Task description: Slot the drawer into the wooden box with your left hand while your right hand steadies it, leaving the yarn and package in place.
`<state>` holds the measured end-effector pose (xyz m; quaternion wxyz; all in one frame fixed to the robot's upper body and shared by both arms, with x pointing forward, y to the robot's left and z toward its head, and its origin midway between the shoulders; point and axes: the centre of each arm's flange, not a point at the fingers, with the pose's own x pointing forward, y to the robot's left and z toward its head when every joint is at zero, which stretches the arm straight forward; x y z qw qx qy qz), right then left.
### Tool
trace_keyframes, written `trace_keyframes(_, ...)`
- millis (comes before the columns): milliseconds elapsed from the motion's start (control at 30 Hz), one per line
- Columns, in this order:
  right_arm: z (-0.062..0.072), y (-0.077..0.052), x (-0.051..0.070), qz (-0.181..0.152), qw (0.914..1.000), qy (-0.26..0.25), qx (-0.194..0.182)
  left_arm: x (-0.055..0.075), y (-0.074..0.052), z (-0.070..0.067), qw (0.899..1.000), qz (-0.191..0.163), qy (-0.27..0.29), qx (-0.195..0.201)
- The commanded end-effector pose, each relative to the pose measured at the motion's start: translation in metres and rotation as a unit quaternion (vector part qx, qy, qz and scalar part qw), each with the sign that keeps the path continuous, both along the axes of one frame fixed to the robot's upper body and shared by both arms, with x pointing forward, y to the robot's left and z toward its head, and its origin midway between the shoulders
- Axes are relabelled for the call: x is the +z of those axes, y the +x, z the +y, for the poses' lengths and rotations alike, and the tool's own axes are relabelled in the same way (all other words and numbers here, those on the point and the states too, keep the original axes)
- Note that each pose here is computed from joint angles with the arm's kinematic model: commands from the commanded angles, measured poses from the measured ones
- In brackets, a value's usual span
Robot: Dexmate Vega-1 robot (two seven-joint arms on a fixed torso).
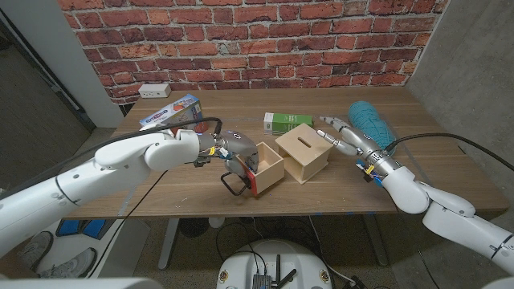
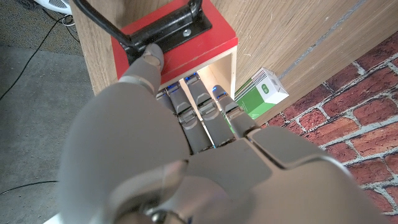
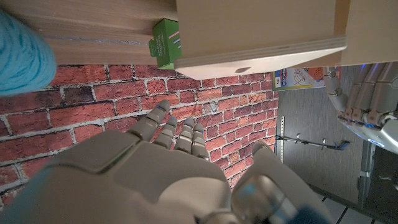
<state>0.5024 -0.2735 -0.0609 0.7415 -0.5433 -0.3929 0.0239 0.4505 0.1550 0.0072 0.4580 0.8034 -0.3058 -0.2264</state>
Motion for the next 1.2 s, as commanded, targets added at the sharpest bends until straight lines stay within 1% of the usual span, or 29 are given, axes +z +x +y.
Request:
trace_keyframes(33, 0.000, -0.009, -0.009, -0.047, 0.9936, -0.091, -0.048, -0.001, 0.002, -0.014, 1.000, -0.003, 0.012, -0.013)
trace_keyframes(100, 0.001, -0.011, -0.011, -0.050, 0.9914, -0.108, -0.053, -0.002, 0.002, -0.017, 1.000, -0.002, 0.015, -0.014)
trace_keyframes(267, -0.001, -0.014, -0.014, -0.052, 0.9888, -0.129, -0.054, -0.005, 0.002, -0.020, 1.000, 0.001, 0.020, -0.015)
trace_keyframes(333, -0.002, -0.015, -0.015, -0.047, 0.9879, -0.139, -0.050, -0.007, 0.002, -0.020, 1.000, 0.002, 0.020, -0.015)
trace_keyframes(400, -0.004, -0.015, -0.017, -0.046, 0.9851, -0.156, -0.056, -0.007, 0.001, -0.020, 1.000, 0.001, 0.020, -0.014)
trace_keyframes(533, -0.006, -0.016, -0.017, -0.039, 0.9830, -0.172, -0.053, -0.008, 0.000, -0.021, 1.000, 0.000, 0.023, -0.013)
trace_keyframes(667, -0.008, -0.017, -0.019, -0.037, 0.9819, -0.179, -0.051, -0.008, -0.001, -0.021, 1.000, -0.002, 0.028, -0.013)
trace_keyframes(933, -0.009, -0.019, -0.025, -0.036, 0.9775, -0.202, -0.052, -0.008, 0.000, -0.023, 0.999, -0.008, 0.035, -0.017)
trace_keyframes(1200, -0.009, -0.021, -0.028, -0.042, 0.9754, -0.210, -0.051, -0.009, 0.001, -0.026, 0.999, -0.013, 0.043, -0.018)
